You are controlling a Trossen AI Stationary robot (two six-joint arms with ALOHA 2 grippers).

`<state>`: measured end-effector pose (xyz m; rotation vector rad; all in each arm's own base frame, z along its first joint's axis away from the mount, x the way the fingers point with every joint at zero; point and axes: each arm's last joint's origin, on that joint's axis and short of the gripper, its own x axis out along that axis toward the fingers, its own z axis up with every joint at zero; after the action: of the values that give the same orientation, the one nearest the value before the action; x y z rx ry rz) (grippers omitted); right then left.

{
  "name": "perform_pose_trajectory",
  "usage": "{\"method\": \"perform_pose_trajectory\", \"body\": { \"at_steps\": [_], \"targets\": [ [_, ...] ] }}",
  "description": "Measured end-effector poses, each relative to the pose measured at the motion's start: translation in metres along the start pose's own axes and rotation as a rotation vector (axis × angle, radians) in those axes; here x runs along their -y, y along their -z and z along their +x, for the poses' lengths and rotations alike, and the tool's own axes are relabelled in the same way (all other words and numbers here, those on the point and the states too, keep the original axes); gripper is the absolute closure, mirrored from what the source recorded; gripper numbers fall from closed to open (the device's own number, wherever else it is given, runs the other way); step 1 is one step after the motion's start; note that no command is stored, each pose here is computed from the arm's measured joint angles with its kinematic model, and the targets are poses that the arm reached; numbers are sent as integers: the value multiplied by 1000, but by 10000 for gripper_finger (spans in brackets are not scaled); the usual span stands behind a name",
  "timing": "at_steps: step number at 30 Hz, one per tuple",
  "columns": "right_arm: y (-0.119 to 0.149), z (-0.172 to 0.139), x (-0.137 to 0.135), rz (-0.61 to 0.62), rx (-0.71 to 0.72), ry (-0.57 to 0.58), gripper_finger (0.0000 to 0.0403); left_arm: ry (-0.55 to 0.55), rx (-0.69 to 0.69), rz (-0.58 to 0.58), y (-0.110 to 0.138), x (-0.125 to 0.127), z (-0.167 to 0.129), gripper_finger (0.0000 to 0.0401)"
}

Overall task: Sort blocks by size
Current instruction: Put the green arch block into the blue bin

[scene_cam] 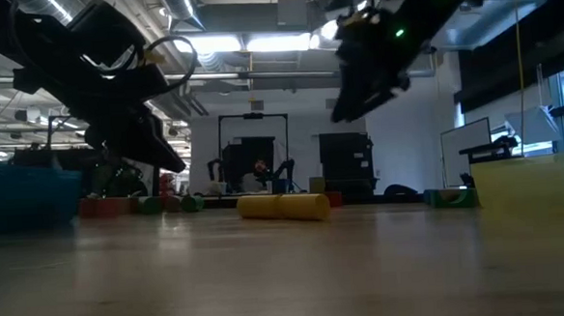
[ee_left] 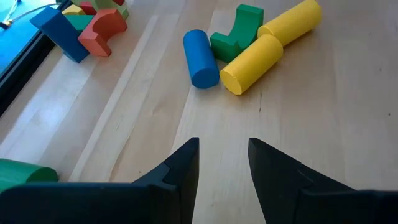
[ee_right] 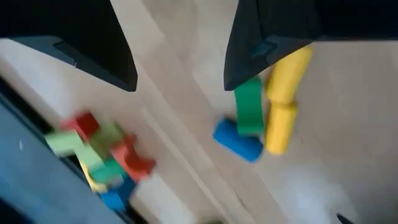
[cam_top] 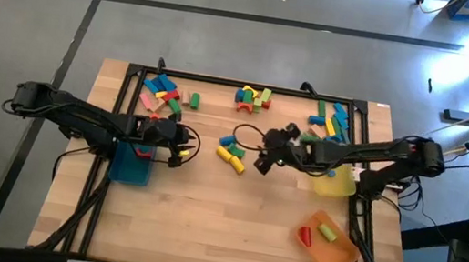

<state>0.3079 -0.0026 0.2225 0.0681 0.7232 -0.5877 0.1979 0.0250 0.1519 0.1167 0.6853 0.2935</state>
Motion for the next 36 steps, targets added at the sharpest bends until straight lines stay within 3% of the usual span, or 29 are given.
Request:
{"method": "perform_pose_trajectory", "body": {
  "at_steps": [5, 14, 36],
  "targets": [
    [4, 35, -10, -93, 20, -2, 158, 0, 2, -1, 0, 0, 0, 278],
    [27, 83, -18, -116, -81, -93, 158, -1, 11, 2, -1, 0, 0, 278],
    [18, 86, -24, -71, -43, -151, 158, -2, 26, 2, -3, 0, 0, 278]
  ]
}}
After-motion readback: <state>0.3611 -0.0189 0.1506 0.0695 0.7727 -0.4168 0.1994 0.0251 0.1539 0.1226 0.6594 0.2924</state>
